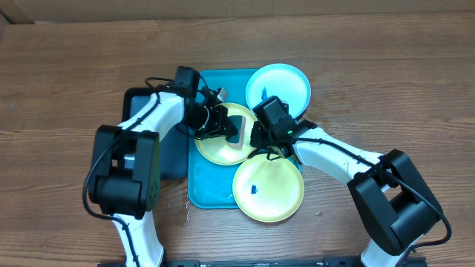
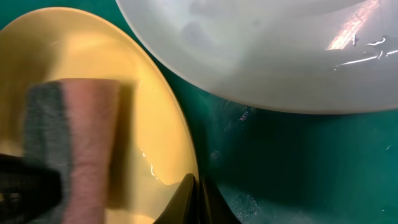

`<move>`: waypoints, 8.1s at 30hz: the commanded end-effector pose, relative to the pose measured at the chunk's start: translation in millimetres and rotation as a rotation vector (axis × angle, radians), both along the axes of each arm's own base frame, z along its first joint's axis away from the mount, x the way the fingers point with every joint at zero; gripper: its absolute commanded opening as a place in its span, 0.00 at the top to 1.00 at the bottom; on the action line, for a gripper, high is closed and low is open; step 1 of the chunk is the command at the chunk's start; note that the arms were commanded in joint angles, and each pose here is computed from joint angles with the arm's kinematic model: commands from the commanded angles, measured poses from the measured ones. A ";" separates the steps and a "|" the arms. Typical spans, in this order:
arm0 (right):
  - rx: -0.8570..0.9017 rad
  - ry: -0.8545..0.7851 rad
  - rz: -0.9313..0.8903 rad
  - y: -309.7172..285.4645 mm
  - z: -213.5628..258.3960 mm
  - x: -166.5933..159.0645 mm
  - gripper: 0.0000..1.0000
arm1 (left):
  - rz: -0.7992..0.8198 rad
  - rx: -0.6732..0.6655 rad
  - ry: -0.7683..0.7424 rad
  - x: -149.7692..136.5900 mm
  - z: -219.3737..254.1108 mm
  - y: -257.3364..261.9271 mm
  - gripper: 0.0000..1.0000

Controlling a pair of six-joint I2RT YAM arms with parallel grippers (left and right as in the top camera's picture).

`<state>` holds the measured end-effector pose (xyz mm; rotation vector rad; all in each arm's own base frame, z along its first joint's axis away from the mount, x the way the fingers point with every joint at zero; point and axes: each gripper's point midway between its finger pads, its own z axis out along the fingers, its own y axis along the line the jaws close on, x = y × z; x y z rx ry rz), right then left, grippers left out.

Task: Clean dirty plates on tray and stack at the side
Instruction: 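Scrub the yellow plate surface with the sponge in the left gripper, then move the left gripper back and drop the sponge into the black tray, then lift the yellow plate with the right gripper and tilt it over the black tray, then hold the yellow plate tilted above the black tray to drain water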

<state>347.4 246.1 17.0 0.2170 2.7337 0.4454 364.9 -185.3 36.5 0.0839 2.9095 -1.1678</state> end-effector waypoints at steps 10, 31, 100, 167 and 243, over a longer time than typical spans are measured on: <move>0.015 -0.011 0.018 5.4 5.7 -3.4 0.96 | 0.043 0.480 -0.172 6.2 25.7 59.0 0.96; 0.014 -0.009 0.018 5.1 5.4 -3.8 0.96 | -0.063 0.009 -0.065 1.7 13.7 -11.5 0.96; 0.007 -0.012 0.030 4.7 5.2 -4.0 0.96 | 0.431 0.769 -0.030 -34.5 31.5 217.1 0.95; 0.122 -0.123 0.091 65.7 132.0 42.1 0.96 | 0.840 0.472 -0.108 -12.7 156.5 289.8 0.00; -0.569 -1.665 0.427 191.6 342.7 67.0 0.96 | 0.840 0.472 -0.108 -12.7 156.5 289.8 0.00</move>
